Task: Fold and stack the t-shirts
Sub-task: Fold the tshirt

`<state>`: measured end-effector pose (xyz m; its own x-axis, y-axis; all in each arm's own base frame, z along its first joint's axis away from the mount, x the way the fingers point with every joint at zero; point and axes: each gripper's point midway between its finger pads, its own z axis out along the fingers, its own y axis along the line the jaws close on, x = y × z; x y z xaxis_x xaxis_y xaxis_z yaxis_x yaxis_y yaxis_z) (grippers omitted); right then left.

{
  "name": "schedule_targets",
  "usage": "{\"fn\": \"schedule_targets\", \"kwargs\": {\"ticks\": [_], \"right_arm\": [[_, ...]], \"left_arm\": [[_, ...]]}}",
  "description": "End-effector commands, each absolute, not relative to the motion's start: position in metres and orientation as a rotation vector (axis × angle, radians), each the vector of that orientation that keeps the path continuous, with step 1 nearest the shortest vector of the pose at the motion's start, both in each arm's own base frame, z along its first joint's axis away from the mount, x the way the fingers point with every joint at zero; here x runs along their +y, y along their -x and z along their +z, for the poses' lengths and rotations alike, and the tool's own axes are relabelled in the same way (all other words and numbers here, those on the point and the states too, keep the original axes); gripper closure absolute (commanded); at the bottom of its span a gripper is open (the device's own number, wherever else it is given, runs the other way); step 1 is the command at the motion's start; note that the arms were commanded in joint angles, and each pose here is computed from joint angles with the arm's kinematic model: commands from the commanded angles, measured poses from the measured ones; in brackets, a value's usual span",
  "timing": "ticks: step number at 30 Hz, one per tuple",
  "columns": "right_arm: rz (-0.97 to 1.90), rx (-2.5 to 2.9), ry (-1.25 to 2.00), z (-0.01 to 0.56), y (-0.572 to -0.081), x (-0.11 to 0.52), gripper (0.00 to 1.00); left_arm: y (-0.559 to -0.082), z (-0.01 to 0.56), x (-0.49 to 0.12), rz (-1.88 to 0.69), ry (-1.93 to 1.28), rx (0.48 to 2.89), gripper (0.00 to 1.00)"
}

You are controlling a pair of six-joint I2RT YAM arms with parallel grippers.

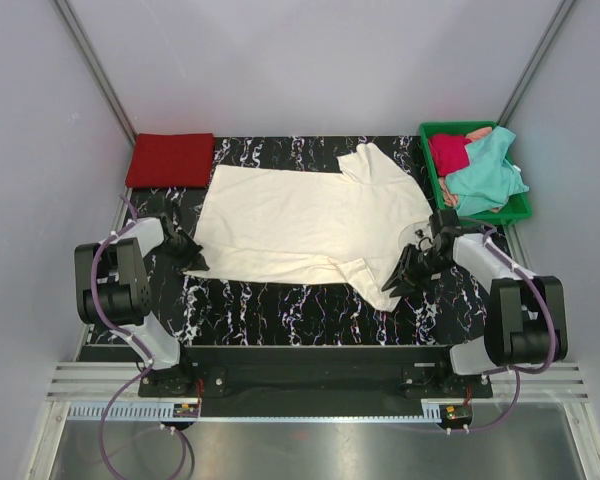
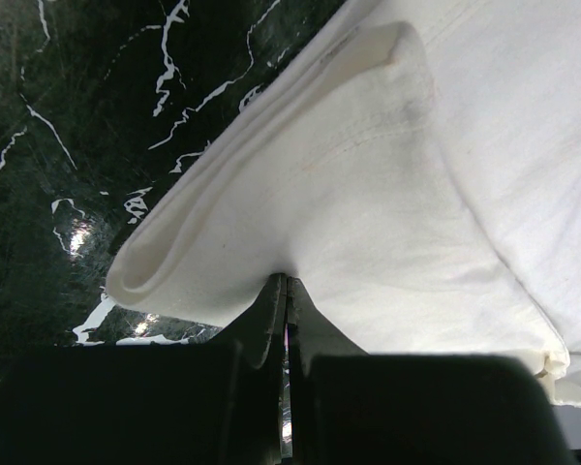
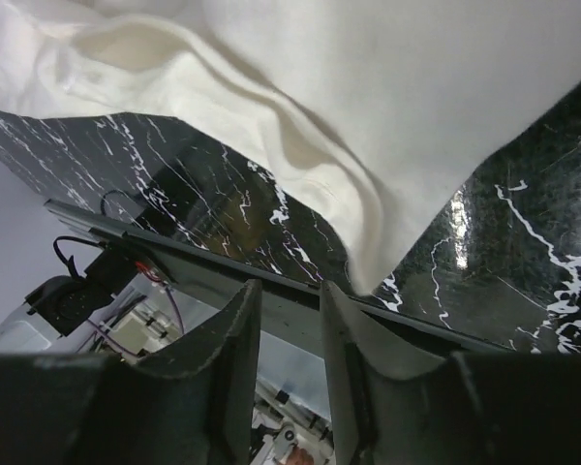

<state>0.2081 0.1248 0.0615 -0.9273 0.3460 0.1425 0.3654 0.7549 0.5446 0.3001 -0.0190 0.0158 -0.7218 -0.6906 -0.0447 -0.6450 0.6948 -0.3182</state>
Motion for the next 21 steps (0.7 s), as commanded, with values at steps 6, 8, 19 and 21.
{"fn": "schedule_targets", "kwargs": {"ticks": [6,8,19,21], "right_arm": [[-1.131,-3.084,0.348,0.097,-0.275,0.135,0.55],[-1.111,-3.063,0.333,0.083,-0.281,0.136,0.52],[-0.706,-3.064,0.556,0.077,-0.260,0.104,0.49],[-0.622,-2.992,0.595,0.074,-0.237,0.099,0.48]], "left_arm": [[-0.289,0.003,-0.011,-0.358,1.087,2.777,1.00],[-0.290,0.003,-0.012,-0.367,1.089,2.778,1.00],[-0.290,0.074,-0.025,-0.403,0.852,2.571,0.42],[-0.290,0.092,-0.029,-0.425,0.804,2.540,0.39]]}}
